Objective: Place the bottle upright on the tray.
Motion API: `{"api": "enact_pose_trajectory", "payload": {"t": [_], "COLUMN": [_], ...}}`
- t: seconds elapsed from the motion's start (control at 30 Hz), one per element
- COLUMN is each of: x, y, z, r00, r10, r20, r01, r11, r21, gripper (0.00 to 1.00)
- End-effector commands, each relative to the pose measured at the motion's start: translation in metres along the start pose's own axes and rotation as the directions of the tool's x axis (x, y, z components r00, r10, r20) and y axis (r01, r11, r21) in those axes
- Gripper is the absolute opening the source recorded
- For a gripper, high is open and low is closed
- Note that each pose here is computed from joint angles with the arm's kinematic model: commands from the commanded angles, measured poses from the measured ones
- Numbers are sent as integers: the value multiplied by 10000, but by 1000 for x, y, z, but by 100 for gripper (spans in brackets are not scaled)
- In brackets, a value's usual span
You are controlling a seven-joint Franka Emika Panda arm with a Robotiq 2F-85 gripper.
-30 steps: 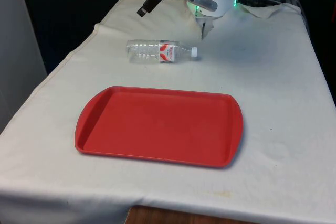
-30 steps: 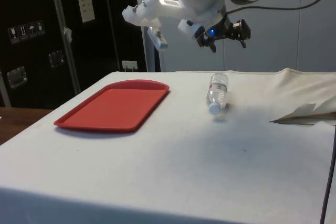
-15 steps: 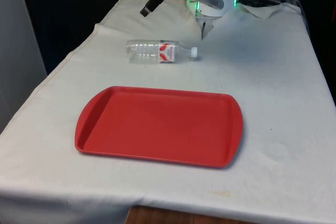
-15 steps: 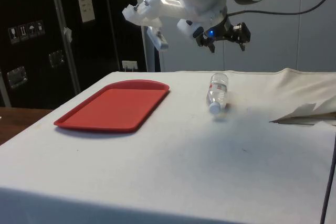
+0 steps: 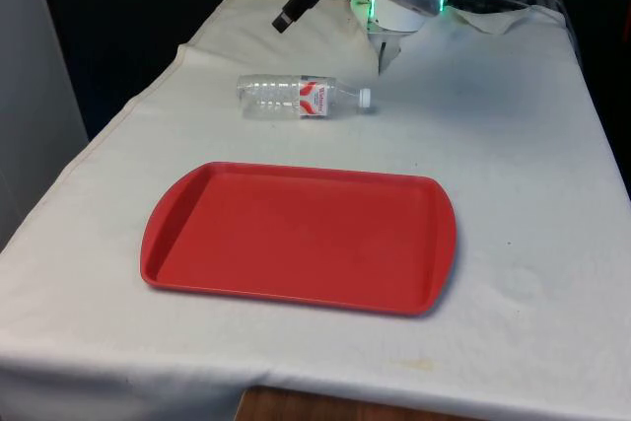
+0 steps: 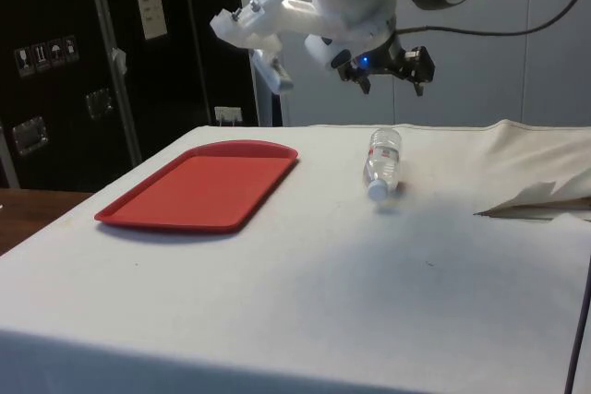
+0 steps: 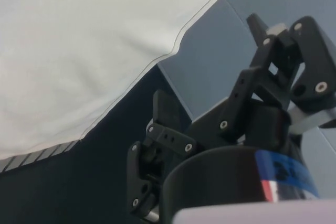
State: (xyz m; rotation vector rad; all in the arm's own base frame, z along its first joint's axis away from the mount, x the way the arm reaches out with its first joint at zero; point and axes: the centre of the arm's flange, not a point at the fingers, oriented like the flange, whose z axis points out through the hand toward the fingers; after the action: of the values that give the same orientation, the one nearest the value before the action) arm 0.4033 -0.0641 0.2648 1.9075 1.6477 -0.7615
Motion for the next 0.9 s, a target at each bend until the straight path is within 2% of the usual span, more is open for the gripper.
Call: {"api": "enact_pose_trajectory", "payload": {"t": [0.0, 0.07, 0.1, 0.13, 0.4, 0.43, 0.47, 0.7, 0.73, 0.77, 0.8, 0.87], "x": [2, 4, 3, 5, 14, 14, 15, 25, 25, 23, 27, 29], "y": [0, 0, 0, 0, -1, -2, -1, -1, -1, -2, -1, -1], "z": [-2, -2, -2, -2, -6, -5, -7, -9, -9, -7, -10, -10], "r00": [10000, 10000, 10000, 10000, 9995, 9996, 9994, 9980, 9980, 9981, 9978, 9975], "r10": [81, 50, 41, 36, -251, -261, -284, -523, -523, -531, -561, -592], "r20": [27, 45, 16, 52, 198, 121, 213, 347, 347, 317, 366, 392], "r01": [-81, -50, -41, -35, 257, 263, 292, 545, 545, 546, 586, 621], "r11": [9998, 9998, 10000, 9998, 9991, 9995, 9989, 9964, 9964, 9974, 9956, 9950], "r21": [-186, -195, -50, -190, -329, -189, -369, -654, -654, -467, -726, -784], "gripper": [100, 100, 100, 100, 100, 100, 100, 100, 100, 100, 100, 100]}}
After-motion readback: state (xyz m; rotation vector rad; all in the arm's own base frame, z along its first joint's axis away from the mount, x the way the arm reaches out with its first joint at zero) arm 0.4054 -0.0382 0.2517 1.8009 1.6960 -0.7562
